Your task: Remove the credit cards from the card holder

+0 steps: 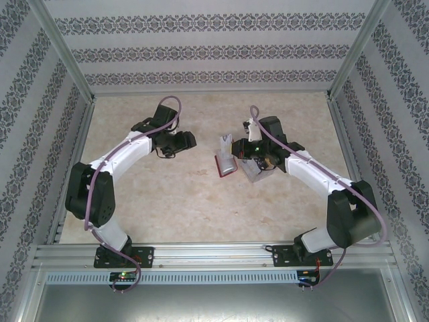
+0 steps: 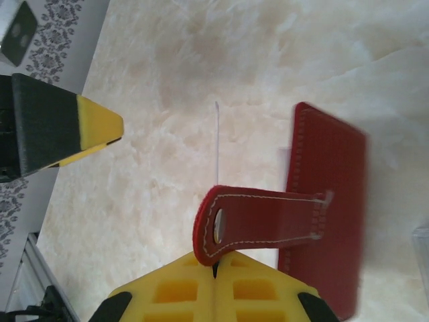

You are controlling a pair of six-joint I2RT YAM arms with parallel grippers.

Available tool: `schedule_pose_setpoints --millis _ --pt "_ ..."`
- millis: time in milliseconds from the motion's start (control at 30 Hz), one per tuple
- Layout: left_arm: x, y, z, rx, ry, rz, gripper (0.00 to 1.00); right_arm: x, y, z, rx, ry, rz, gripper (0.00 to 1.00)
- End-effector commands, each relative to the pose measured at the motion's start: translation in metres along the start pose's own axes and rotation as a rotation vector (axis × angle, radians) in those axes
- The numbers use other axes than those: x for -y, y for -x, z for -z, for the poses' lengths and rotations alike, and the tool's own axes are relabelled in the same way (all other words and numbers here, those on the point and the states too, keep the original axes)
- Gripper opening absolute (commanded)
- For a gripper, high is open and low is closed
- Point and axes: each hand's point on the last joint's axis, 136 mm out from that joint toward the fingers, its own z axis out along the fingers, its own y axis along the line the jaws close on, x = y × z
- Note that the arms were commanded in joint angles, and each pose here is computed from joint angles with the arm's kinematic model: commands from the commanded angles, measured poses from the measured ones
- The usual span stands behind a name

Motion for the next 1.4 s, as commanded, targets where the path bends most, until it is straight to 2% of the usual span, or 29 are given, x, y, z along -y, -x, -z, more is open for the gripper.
schedule_pose_setpoints --millis 0,267,367,533,733,967,1200,1367 --pt "0.001 -0.016 -0.012 -0.063 -0.056 0.007 0.69 -0.004 -0.009 -0.008 -0.033 0.050 -0.004 0.00" --pt "-0.008 -0.035 -0.042 -0.131 -0.075 0.065 0.63 0.004 -0.013 -0.026 -0.059 0.068 -0.093 0.00" --pt "-0.020 -0.036 -0.047 -0.118 -0.024 0.080 0.60 -0.002 -0.014 -0.036 -0.073 0.098 -0.113 0.00" --pt "-0.037 -0.037 -0.043 -0.092 0.055 0.085 0.57 -0.023 -0.019 -0.058 -0.108 0.157 -0.117 0.00" --pt "-0.034 -0.034 -0.032 -0.044 0.024 0.096 0.55 -0.033 -0.019 -0.071 -0.118 0.210 -0.145 0.00" --pt "-0.026 -0.029 -0.018 -0.011 -0.016 0.093 0.56 -0.033 -0.013 -0.060 -0.106 0.265 -0.182 0.00" --pt "0.010 -0.024 -0.004 0.014 -0.251 0.132 0.57 -0.028 -0.014 -0.057 -0.110 0.284 -0.221 0.00" --pt "0.040 -0.021 0.010 -0.001 -0.470 0.179 0.72 -0.028 -0.013 -0.062 -0.115 0.326 -0.263 0.00"
